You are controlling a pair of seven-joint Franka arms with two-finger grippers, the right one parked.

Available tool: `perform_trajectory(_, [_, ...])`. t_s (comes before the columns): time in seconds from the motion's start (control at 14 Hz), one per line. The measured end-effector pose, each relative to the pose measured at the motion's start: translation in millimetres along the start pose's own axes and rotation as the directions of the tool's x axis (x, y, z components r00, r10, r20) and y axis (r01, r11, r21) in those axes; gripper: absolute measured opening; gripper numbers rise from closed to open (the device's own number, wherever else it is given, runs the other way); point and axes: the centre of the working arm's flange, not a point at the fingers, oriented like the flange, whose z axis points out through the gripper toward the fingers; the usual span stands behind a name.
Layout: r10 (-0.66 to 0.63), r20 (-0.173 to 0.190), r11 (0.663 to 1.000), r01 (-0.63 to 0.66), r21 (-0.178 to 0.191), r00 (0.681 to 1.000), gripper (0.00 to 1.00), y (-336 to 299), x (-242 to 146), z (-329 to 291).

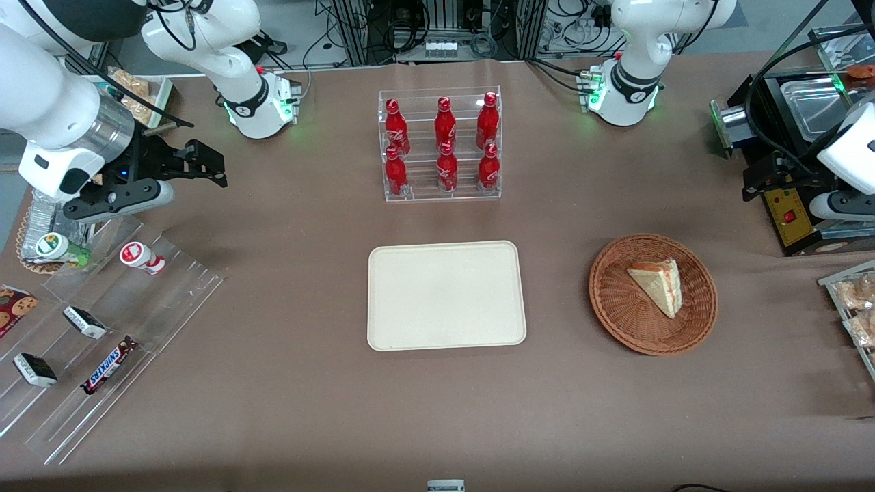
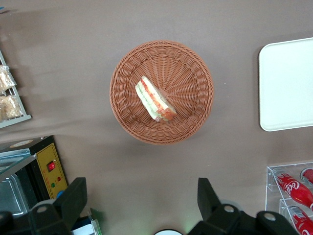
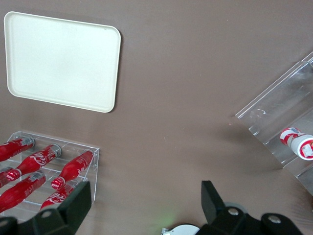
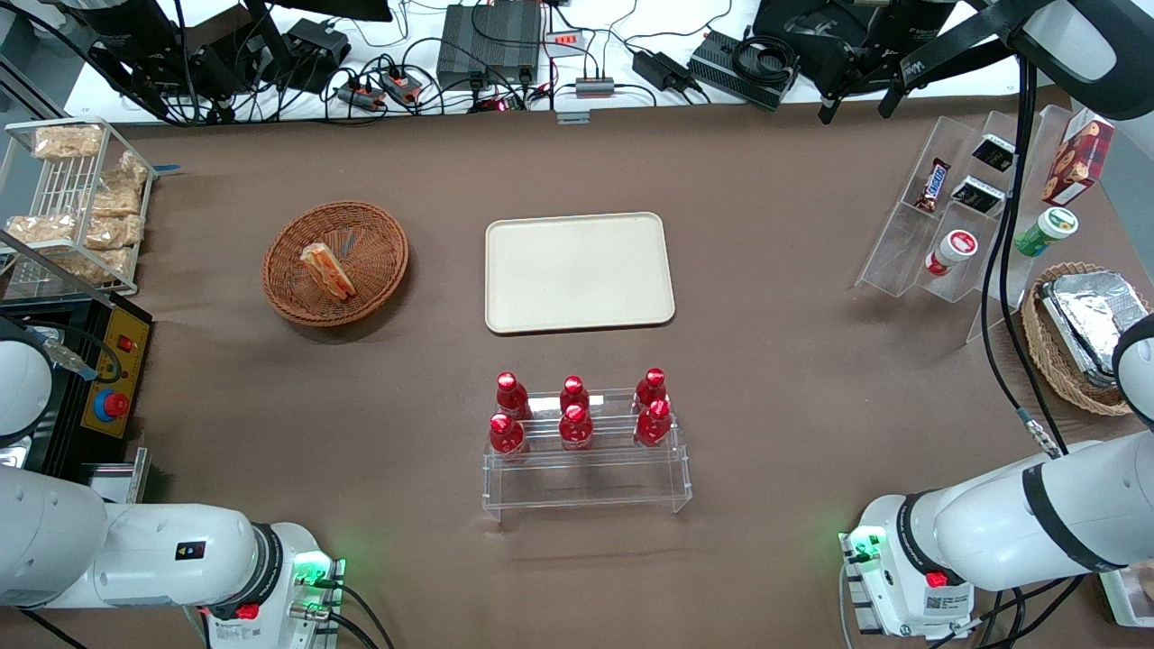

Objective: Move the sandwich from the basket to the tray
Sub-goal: 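Move the left gripper from rest toward the wicker basket, then lower the open left gripper over the wrapped sandwich in the basket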

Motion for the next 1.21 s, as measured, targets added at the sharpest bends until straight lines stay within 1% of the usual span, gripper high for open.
perform_trajectory(0.71, [0.016,0.009,1.000,-0.016,0.001,1.000,1.00,9,3,4])
perform_trajectory(0.86, [0.019,0.022,1.000,-0.019,0.000,1.000,1.00,10,3,10])
perform_trajectory(0.93, [0.020,0.035,1.000,-0.020,-0.001,0.999,1.00,11,4,19])
perform_trajectory(1.0, [0.022,0.040,1.000,-0.021,-0.001,0.999,1.00,11,7,32])
perform_trajectory(1.21, [0.023,0.018,1.000,-0.023,0.002,1.000,1.00,11,24,104])
